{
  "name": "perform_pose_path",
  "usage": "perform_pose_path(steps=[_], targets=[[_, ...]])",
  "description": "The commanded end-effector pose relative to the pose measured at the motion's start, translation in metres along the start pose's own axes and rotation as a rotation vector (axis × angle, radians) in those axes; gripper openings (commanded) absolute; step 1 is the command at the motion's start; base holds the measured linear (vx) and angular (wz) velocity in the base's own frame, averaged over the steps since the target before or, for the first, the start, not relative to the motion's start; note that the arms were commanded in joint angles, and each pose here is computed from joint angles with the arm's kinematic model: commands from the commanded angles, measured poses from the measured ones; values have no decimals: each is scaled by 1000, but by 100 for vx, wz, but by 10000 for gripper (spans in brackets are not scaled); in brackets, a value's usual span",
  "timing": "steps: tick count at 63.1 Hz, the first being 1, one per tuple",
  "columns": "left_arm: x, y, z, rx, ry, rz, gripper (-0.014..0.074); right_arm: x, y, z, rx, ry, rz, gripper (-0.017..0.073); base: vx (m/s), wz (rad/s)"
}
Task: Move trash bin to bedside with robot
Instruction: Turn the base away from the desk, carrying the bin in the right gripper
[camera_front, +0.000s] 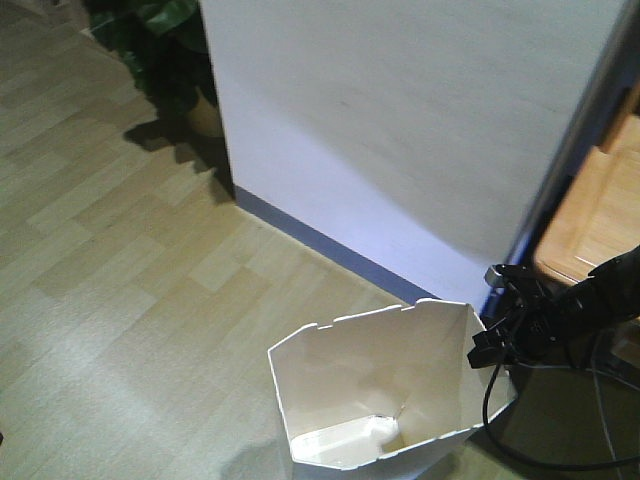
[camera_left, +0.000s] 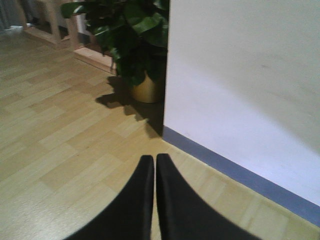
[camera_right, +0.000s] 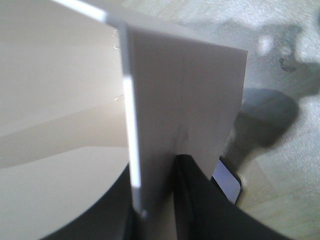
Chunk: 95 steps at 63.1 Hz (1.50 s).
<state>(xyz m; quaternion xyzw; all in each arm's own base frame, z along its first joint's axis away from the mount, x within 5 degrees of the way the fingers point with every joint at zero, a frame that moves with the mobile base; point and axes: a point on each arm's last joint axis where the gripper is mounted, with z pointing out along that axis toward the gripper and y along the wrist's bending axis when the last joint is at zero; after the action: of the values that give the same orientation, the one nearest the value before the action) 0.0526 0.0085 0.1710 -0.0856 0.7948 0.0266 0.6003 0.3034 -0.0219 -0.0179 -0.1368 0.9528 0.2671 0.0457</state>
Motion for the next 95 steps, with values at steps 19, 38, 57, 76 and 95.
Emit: perform_pose_path(steps=[19,38,57,76,95], targets=[[-5,-1,-1,11,-76,-6,-6,-15,25,-23,-176,-71,-4,-5,6,47],[-5,-1,-1,11,-76,-6,-6,-15,25,-23,-176,-71,-4,-5,9,68],[-5,-1,-1,11,-76,-6,-6,-15,25,-23,-176,-71,-4,-5,11,59],[-5,-1,-1,11,-76,-6,-6,-15,25,-23,-176,-71,-4,-5,15,41],[-5,-1,-1,11,-76,-6,-6,-15,25,-23,-176,-71,-4,-5,21,24]])
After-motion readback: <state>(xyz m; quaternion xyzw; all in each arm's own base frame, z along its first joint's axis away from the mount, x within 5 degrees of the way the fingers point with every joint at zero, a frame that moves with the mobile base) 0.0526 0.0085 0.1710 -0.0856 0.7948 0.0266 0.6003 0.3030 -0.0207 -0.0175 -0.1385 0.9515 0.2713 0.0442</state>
